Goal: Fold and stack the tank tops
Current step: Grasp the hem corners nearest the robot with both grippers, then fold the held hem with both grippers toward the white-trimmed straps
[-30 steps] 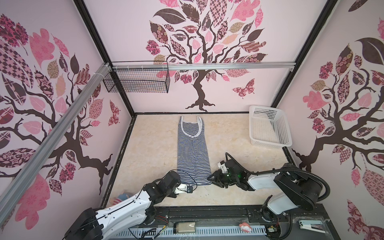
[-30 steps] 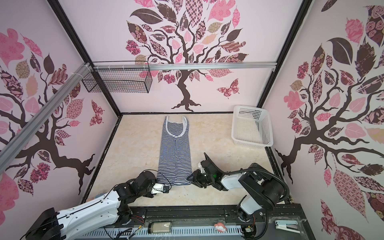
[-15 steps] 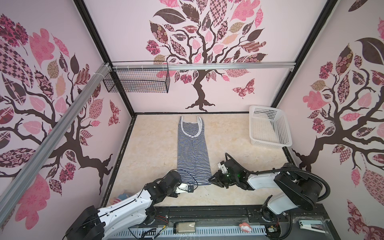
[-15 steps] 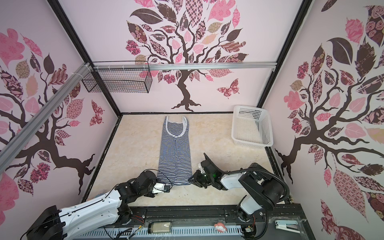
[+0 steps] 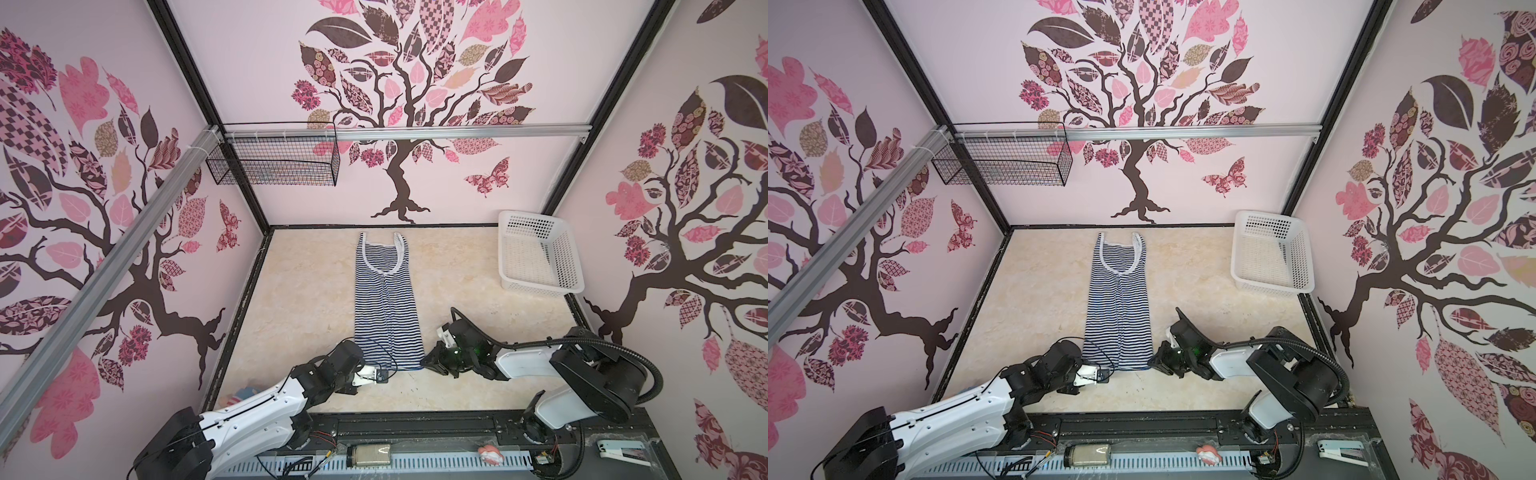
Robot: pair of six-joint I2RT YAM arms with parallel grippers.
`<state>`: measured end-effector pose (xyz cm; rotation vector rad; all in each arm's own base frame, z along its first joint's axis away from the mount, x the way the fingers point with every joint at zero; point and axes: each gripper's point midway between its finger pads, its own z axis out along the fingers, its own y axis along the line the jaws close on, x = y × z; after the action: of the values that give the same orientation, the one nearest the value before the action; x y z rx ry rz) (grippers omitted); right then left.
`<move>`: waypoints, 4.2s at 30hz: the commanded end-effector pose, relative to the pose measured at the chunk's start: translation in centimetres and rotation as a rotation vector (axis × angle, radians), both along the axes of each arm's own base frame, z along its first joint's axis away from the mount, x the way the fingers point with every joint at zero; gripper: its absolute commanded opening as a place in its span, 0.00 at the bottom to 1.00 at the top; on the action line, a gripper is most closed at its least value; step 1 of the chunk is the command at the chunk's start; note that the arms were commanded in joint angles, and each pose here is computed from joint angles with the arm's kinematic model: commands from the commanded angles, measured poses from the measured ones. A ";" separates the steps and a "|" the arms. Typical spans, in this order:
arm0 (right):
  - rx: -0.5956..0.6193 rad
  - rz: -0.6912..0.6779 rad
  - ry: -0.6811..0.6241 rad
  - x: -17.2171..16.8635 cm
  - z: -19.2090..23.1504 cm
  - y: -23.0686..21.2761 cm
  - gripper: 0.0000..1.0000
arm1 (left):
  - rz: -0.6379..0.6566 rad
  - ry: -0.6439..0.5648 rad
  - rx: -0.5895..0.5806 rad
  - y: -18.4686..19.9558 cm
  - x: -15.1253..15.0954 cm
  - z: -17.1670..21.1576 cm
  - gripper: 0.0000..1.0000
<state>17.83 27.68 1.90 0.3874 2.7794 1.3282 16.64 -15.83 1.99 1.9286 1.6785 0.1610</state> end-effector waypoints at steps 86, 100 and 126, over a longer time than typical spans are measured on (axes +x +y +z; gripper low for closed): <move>0.118 -0.043 -0.264 14.2 15.9 3.5 0.06 | 0.287 0.148 -0.346 -0.3 14.0 13.7 0.09; 0.129 -0.049 -0.210 18.1 12.6 4.1 0.07 | 0.341 0.149 -0.305 1.0 17.9 10.8 0.10; 0.187 -0.086 -0.119 24.5 7.3 4.6 0.07 | 0.410 0.232 -0.237 2.2 23.5 5.1 0.12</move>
<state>41.09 31.75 8.54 0.4400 2.5489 1.5038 39.36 -13.84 7.36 1.4451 2.1300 -0.1283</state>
